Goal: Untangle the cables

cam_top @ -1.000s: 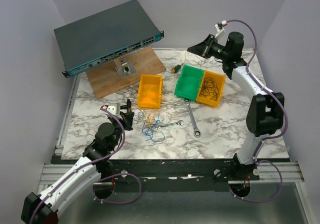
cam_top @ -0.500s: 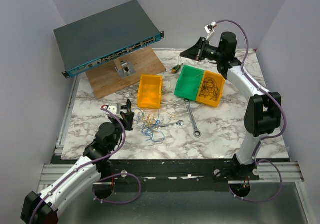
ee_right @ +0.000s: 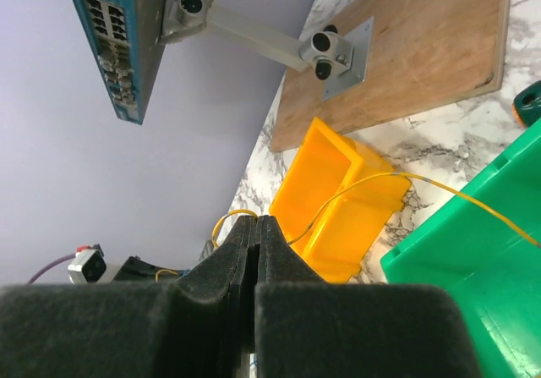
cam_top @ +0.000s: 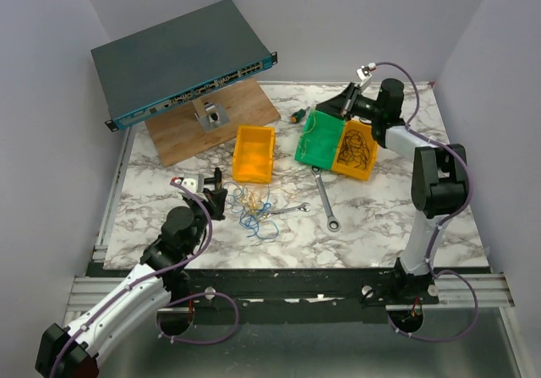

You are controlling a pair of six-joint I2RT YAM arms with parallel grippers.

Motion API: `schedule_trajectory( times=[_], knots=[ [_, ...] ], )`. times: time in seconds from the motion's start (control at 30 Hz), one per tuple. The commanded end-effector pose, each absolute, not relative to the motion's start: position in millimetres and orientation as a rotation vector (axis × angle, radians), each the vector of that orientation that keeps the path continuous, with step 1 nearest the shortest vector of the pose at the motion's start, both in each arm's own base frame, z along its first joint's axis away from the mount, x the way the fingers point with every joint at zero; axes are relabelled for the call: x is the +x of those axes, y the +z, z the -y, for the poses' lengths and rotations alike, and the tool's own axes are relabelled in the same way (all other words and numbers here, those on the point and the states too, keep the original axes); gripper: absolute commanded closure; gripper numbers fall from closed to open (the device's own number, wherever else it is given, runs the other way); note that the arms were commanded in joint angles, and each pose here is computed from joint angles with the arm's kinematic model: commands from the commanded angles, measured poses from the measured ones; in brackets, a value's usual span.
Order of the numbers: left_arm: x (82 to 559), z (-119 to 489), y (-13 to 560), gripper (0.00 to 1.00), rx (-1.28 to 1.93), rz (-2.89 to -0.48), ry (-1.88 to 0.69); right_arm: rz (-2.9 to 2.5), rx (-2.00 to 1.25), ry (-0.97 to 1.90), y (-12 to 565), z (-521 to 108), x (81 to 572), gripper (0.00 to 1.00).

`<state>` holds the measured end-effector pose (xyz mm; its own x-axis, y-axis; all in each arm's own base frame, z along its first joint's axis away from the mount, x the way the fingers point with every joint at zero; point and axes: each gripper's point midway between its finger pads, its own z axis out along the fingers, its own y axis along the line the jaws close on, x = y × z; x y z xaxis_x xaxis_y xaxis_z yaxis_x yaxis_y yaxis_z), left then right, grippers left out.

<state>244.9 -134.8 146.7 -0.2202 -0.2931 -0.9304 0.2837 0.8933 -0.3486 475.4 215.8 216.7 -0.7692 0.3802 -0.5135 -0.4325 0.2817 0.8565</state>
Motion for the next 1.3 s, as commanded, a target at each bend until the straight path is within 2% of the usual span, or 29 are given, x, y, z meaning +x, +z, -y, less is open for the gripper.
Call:
schedule_trajectory(
  times=[0.0,0.33,0.6,0.97,1.27],
  knots=[
    [245,135,151,1.0,0.004,-1.691,-0.536,-1.832,-0.05,1.48,238,-195,478,1.0],
    [243,135,151,1.0,0.006,-1.689,-0.543,-1.959,0.151,1.183,193,-148,494,0.99],
    [244,136,151,1.0,0.006,-1.689,-0.549,-2.051,0.196,0.772,167,-110,505,0.99],
    [245,136,150,1.0,0.007,-1.695,-0.543,-2.125,0.015,0.457,145,-156,495,0.99],
    [245,137,149,1.0,0.01,-1.697,-0.545,-2.341,-0.057,0.323,83,-182,477,0.99]
  ],
)
